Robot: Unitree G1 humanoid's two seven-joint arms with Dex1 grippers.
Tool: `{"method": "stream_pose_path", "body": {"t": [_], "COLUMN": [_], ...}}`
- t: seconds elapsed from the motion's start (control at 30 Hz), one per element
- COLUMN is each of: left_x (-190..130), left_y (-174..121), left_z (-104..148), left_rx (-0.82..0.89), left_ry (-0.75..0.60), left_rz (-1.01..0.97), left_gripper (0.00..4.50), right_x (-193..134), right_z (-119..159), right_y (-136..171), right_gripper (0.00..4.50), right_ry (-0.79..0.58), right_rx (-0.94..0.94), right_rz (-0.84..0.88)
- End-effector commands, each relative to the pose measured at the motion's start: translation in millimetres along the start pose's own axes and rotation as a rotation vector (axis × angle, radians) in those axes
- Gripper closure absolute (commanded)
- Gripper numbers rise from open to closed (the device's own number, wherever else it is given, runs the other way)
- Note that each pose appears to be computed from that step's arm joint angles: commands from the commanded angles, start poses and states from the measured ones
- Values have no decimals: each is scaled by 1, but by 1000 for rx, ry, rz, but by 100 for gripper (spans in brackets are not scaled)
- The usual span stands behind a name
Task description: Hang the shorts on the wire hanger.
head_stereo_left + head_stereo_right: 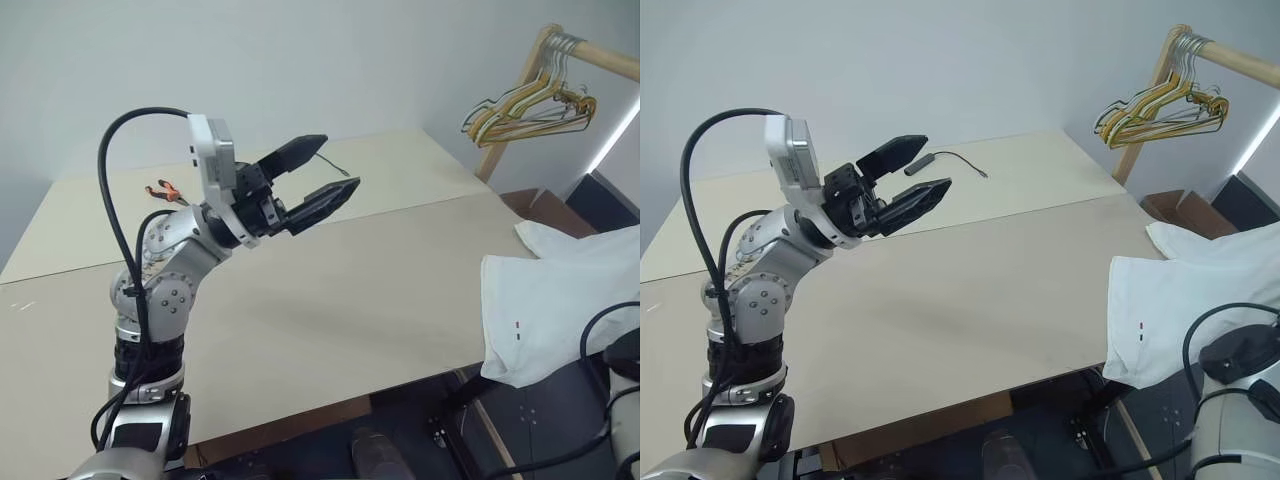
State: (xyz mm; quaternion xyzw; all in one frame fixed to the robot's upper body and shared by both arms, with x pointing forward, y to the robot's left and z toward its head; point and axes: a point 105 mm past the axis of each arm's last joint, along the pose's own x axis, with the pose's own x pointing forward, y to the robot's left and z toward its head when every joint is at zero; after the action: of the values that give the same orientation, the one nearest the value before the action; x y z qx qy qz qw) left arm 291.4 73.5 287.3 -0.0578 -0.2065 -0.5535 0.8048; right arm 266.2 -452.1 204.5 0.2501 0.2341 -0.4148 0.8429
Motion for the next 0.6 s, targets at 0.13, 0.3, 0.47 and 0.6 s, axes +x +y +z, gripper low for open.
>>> {"method": "stream_pose_path", "body": {"t": [0.13, 0.3, 0.47, 0.6], "left_x": [1, 1, 1, 1], "left_y": [-5, -5, -3, -2], "left_z": [7, 7, 6, 5], "left_rx": [19, 19, 17, 18], "left_ry": [-14, -13, -7, 2], "left_rz": [-20, -22, -23, -28], "left_gripper": [0, 0, 0, 0], "right_x": [-10, -18, -54, -89], "right_z": [26, 43, 75, 81], "right_y": [-2, -4, 9, 28], "right_gripper": [100, 2, 2, 2], "right_ry": [-176, -353, -813, -1087], "right_rx": [-53, -170, -377, -440], "right_rz": [-55, -142, -241, -212]}}
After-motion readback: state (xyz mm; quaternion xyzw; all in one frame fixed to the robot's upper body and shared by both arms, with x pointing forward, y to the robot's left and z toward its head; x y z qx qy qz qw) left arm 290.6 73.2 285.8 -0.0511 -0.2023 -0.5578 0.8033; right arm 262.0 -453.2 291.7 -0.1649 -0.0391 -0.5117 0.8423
